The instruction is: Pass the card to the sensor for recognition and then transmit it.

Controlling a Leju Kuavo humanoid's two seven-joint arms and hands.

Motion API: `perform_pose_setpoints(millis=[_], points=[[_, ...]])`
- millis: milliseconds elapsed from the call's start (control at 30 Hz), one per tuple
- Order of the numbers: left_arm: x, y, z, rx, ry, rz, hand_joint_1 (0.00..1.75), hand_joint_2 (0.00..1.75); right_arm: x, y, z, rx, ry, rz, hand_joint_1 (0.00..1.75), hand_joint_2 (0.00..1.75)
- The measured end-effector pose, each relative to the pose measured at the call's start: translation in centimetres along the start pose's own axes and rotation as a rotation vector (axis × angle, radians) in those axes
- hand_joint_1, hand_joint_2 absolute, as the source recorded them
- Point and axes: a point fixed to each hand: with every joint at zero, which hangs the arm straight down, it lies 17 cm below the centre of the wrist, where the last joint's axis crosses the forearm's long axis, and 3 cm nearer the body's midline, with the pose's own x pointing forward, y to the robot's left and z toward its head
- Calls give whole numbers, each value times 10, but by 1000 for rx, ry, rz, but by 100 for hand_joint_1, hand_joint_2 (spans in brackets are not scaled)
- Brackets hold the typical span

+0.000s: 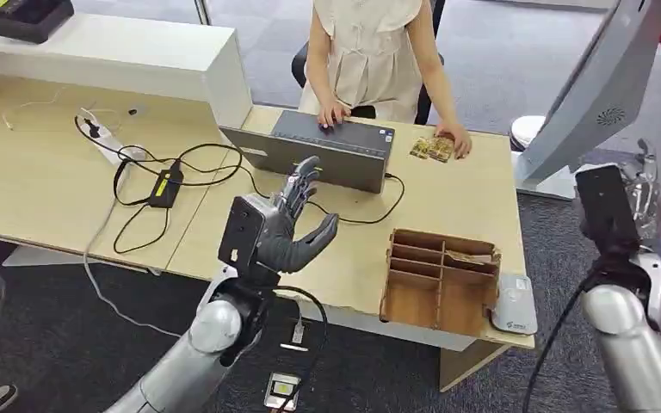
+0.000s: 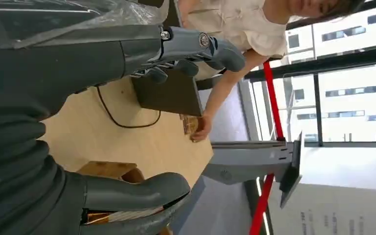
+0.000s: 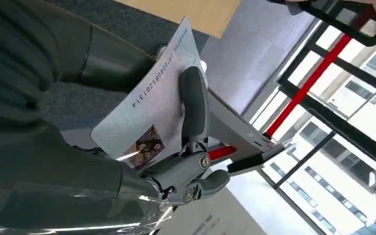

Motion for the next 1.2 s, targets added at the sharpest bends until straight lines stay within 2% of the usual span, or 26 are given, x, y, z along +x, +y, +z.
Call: perform_pose_setpoints(millis=[300,567,833,1200], points=[[4,-10,-1,-44,-4,21,0,175,-44,34,37,189,83,106,175,175],[8,-17,-4,-69,-12,35,0,175,-59,67,61,281,122,78,175,175],[7,-20,-3,-83,-1,41,0,175,-71,92,75,332,171,57,175,175],[6,-22,-2,-100,6,39,0,175,-89,103,86,365,224,69,175,175]])
